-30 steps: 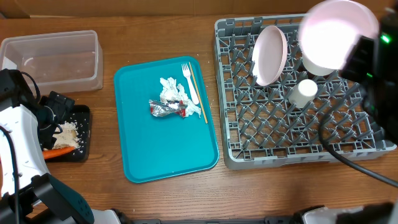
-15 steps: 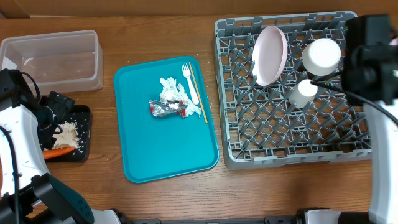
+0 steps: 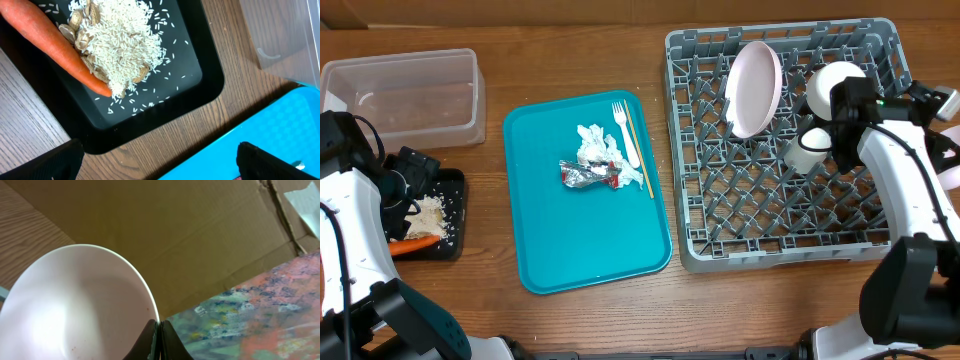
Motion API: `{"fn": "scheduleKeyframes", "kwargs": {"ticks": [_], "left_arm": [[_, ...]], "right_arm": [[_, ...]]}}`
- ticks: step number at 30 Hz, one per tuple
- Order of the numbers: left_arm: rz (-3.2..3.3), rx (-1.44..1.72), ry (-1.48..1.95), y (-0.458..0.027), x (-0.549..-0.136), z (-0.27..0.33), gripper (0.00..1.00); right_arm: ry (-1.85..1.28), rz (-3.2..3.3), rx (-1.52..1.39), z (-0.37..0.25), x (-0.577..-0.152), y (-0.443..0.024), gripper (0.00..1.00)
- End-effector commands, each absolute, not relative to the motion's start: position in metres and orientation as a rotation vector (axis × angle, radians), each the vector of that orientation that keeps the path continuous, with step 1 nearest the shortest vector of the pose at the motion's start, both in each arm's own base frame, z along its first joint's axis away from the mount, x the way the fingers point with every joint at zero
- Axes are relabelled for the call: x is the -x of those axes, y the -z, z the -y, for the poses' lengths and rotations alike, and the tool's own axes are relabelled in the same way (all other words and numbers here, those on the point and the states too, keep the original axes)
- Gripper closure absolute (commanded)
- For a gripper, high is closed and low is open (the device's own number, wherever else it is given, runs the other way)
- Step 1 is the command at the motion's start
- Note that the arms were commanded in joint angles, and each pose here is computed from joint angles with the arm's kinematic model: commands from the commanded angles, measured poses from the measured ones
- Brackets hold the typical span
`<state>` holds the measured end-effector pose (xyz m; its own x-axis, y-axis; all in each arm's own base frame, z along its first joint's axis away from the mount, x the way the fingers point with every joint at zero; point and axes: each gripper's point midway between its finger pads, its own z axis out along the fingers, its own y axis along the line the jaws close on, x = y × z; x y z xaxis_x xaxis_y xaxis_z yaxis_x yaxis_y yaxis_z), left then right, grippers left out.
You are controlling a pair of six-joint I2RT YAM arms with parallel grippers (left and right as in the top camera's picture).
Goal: Sort waste into correct bins and load items into the dishwasher rack
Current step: 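Lower the pink bowl into the rack and open the right gripper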
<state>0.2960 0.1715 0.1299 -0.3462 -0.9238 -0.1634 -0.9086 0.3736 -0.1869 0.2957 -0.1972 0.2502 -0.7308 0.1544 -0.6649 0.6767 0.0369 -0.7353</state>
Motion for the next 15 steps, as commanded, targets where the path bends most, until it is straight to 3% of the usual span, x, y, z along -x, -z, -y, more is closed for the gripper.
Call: {"fn": "scheduleKeyframes", "kwargs": {"ticks": [1, 15], "left_arm": [[-2.363, 1.626, 0.084, -0.139, -0.298, -0.175, 0.00], [-2.363, 1.626, 0.084, -0.139, -0.298, -0.175, 0.00]], "right_arm": [[1.731, -1.951, -0.824, 0.197, -0.301, -0.244, 0.96], [1.737, -2.083, -0.756, 0.190, -0.300, -0.207, 0.96]]}}
